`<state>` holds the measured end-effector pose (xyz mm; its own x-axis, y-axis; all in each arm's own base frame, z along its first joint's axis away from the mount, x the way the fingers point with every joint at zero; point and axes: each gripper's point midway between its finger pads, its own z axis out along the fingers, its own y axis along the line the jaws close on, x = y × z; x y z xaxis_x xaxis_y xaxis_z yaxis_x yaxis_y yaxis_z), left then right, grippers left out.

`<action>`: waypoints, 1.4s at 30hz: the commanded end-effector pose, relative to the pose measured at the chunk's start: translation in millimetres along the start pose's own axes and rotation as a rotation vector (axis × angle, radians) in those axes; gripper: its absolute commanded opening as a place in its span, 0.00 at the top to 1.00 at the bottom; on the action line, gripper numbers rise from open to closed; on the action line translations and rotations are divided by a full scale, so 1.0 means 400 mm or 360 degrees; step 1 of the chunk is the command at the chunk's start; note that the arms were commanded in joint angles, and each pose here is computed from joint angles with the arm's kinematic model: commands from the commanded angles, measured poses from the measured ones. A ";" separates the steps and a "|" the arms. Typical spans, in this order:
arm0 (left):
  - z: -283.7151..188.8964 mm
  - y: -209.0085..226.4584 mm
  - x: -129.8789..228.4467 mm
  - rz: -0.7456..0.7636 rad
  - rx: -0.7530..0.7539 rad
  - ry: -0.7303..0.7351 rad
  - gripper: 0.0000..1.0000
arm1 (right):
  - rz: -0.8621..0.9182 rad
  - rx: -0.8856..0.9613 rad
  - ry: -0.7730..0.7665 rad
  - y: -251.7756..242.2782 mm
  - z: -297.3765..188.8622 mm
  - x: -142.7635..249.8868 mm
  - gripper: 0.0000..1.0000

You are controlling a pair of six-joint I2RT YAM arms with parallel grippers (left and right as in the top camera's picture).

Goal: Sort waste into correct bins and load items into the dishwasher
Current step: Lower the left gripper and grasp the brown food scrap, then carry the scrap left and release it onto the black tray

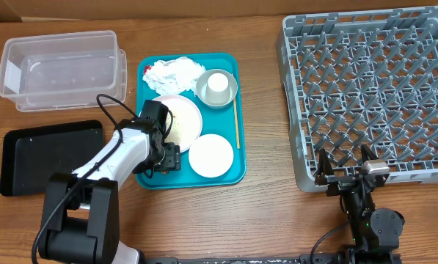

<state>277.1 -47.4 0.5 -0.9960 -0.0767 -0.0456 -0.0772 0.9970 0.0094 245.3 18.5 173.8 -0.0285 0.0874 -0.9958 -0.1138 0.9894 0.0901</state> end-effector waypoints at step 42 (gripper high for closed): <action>-0.206 0.050 -0.080 -0.0267 -0.0003 0.0038 0.49 | -0.0012 0.0018 -0.0008 -0.006 0.000 0.004 0.00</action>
<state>284.0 -42.8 64.4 -0.9831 -0.1795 0.0351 -0.1797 0.9837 -0.0017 245.4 18.4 173.8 -0.0285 0.0878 -0.9957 -0.1134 0.9894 0.0905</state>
